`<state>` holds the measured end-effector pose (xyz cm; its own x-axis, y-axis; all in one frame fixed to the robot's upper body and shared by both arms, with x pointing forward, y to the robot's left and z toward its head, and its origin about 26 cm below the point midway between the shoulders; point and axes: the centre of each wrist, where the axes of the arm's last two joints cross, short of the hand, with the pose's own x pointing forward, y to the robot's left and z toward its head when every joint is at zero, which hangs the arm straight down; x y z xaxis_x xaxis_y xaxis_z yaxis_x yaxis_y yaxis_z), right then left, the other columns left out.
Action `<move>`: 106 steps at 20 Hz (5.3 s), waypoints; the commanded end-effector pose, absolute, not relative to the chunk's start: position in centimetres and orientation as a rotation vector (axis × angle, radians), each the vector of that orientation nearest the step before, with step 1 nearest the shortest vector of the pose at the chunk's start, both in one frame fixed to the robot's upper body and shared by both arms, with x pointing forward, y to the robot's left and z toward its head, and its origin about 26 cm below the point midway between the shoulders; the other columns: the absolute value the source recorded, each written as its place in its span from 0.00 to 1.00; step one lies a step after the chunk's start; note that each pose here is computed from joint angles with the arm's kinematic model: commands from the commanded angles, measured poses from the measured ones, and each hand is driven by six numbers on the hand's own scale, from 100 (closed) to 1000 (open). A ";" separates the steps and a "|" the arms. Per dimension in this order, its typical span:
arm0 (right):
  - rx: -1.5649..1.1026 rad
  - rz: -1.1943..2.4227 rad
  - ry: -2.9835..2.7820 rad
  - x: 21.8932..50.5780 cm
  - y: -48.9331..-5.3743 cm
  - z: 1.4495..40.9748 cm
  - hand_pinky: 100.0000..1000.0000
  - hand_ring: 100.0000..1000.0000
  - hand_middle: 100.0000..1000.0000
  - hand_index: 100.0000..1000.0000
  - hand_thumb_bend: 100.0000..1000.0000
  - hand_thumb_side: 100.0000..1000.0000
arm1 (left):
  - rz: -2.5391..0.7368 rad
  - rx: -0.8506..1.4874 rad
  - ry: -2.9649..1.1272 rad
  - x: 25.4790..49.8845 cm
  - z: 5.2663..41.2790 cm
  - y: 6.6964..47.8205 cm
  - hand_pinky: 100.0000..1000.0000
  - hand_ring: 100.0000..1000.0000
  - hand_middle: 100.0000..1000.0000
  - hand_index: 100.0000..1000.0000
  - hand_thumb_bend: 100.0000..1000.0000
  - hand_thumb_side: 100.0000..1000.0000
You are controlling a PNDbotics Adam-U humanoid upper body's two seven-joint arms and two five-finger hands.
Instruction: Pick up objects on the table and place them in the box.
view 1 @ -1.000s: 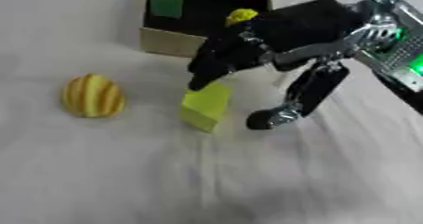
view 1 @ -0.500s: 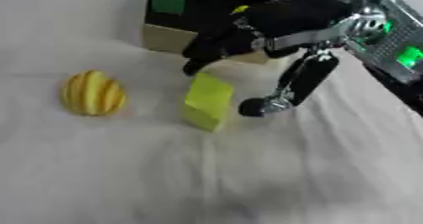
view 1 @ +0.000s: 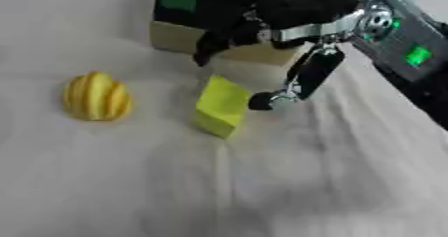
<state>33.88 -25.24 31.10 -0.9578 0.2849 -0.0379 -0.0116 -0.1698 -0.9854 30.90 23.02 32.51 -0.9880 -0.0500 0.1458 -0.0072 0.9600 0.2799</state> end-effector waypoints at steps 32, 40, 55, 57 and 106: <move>-0.312 2.640 -1.537 35.3 -25.8 28.5 0.97 0.95 0.83 0.99 0.22 0.00 | -0.452 0.043 -2.991 30.4 33.6 22.9 0.65 0.72 0.67 0.83 0.00 0.51; -0.296 2.621 -1.536 35.8 -25.9 28.0 0.96 0.93 0.73 0.91 0.11 0.02 | -0.450 0.039 -2.988 30.4 33.6 22.8 0.64 0.73 0.67 0.83 0.00 0.52; -0.219 2.566 -1.572 35.2 -26.1 27.8 0.91 0.85 0.47 0.64 0.00 0.01 | -0.448 0.045 -2.984 30.4 33.5 22.9 0.64 0.73 0.67 0.83 0.00 0.51; -0.205 2.563 -1.594 34.9 -25.9 28.1 0.89 0.82 0.44 0.60 0.00 0.00 | -0.449 0.046 -2.982 30.4 33.5 22.9 0.64 0.73 0.67 0.83 0.00 0.51; -0.843 1.274 -2.315 34.4 -34.9 37.3 0.78 0.72 0.36 0.55 0.00 0.00 | -0.461 0.088 -2.945 30.5 32.7 23.4 0.63 0.73 0.67 0.83 0.00 0.52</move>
<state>34.87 -34.20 36.03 -0.7775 0.6249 0.0704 0.2641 0.4261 -0.8653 30.96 23.19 31.96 -0.9814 -0.0747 0.1770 -0.0212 0.9577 0.2870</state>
